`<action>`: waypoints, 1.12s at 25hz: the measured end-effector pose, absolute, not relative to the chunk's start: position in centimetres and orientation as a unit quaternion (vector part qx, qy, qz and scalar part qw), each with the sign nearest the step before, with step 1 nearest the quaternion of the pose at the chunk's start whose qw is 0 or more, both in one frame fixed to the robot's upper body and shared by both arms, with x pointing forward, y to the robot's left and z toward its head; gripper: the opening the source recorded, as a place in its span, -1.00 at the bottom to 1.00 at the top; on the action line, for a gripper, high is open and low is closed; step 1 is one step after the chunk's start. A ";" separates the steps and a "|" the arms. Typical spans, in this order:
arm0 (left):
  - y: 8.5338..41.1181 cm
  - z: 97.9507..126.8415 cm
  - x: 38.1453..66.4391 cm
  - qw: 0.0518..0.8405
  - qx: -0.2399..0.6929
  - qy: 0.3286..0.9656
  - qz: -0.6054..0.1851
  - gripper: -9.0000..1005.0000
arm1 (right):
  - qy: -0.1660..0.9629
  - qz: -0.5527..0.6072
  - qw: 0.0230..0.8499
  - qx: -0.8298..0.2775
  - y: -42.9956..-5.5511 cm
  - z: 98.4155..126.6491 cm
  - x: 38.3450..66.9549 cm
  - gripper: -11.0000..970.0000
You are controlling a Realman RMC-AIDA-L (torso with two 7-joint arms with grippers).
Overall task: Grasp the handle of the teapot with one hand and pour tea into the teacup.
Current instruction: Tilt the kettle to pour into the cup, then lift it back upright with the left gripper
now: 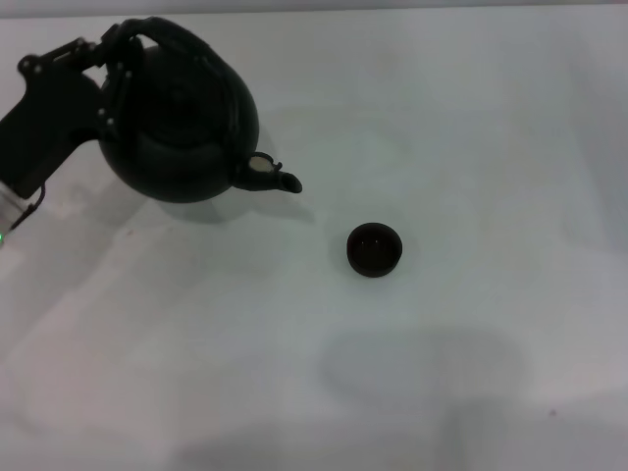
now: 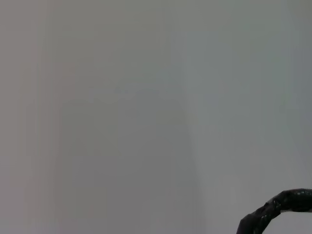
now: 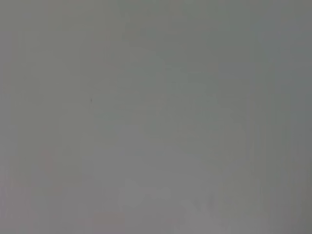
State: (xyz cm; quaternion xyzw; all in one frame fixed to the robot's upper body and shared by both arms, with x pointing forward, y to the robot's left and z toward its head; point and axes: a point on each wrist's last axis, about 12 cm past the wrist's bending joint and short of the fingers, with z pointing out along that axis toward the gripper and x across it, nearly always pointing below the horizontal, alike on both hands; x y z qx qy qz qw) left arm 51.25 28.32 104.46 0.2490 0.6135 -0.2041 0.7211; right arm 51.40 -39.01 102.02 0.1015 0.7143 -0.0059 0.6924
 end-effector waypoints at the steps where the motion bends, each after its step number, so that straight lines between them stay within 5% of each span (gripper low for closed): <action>1: 28.3 104.7 51.6 0.721 0.257 0.610 -0.205 -0.70 | 0.715 -0.006 0.692 0.102 -39.0 102.0 51.4 0.73; 28: 23.6 105.5 56.1 0.670 0.388 0.604 -0.190 -0.72 | 0.722 -0.001 0.683 0.107 -38.5 101.2 50.5 0.73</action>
